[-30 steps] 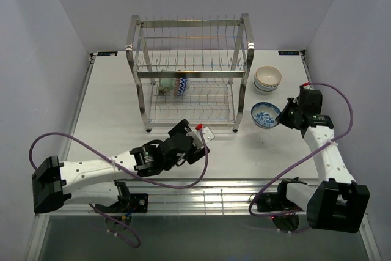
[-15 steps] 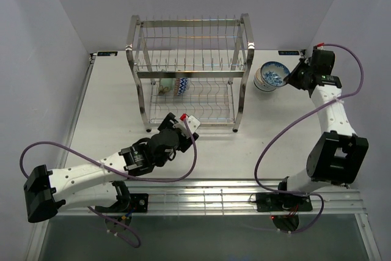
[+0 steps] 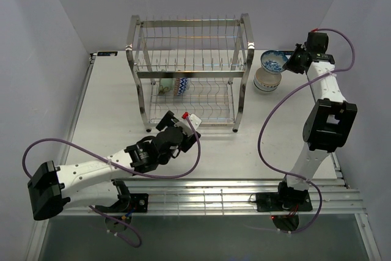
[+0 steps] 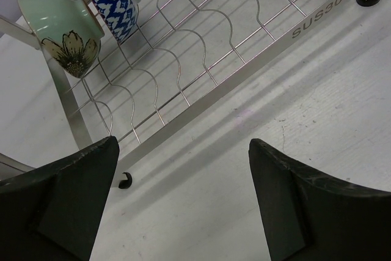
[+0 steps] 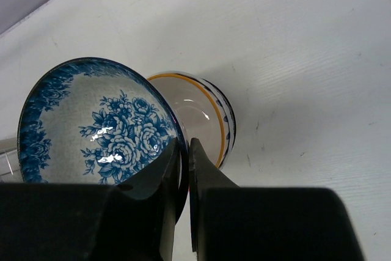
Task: Unload the bowls from the dish rack
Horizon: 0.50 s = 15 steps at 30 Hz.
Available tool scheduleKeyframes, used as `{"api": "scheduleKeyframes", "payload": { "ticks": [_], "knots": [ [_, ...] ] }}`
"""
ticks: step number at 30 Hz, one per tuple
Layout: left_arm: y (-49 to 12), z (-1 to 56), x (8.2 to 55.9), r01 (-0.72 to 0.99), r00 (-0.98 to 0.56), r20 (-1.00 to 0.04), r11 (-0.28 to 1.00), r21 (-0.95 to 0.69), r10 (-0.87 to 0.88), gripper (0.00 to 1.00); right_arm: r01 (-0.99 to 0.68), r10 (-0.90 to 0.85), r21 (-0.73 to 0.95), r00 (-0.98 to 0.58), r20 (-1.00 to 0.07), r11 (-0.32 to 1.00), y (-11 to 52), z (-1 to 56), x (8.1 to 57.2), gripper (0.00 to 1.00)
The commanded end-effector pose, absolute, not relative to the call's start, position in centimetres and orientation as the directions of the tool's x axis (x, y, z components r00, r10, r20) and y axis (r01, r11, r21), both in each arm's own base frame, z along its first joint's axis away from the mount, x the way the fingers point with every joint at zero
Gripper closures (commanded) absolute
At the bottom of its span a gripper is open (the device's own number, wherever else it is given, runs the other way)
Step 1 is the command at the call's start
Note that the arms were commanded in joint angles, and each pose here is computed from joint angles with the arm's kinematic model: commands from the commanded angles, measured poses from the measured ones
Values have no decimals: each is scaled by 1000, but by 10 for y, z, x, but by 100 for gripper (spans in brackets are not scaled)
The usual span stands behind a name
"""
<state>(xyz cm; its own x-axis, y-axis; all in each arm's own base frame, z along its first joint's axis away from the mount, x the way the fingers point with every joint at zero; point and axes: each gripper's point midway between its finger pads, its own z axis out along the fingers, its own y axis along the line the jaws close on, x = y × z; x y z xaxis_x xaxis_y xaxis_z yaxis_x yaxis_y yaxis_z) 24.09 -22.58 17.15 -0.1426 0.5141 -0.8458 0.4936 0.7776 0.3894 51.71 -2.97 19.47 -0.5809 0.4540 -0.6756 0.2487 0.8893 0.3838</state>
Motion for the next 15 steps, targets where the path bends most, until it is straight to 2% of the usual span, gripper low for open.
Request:
{"api": "scheduleKeyframes", "payload": {
  "ticks": [1, 15],
  "knots": [
    [-226, 184, 246, 467, -140, -860, 798, 380, 491, 2, 215, 424, 368, -541, -726, 905, -35, 220, 528, 92],
    [-225, 176, 251, 449, -168, -840, 799, 401, 516, 2, 216, 407, 352, -612, -678, 911, -31, 174, 526, 92]
  ]
}}
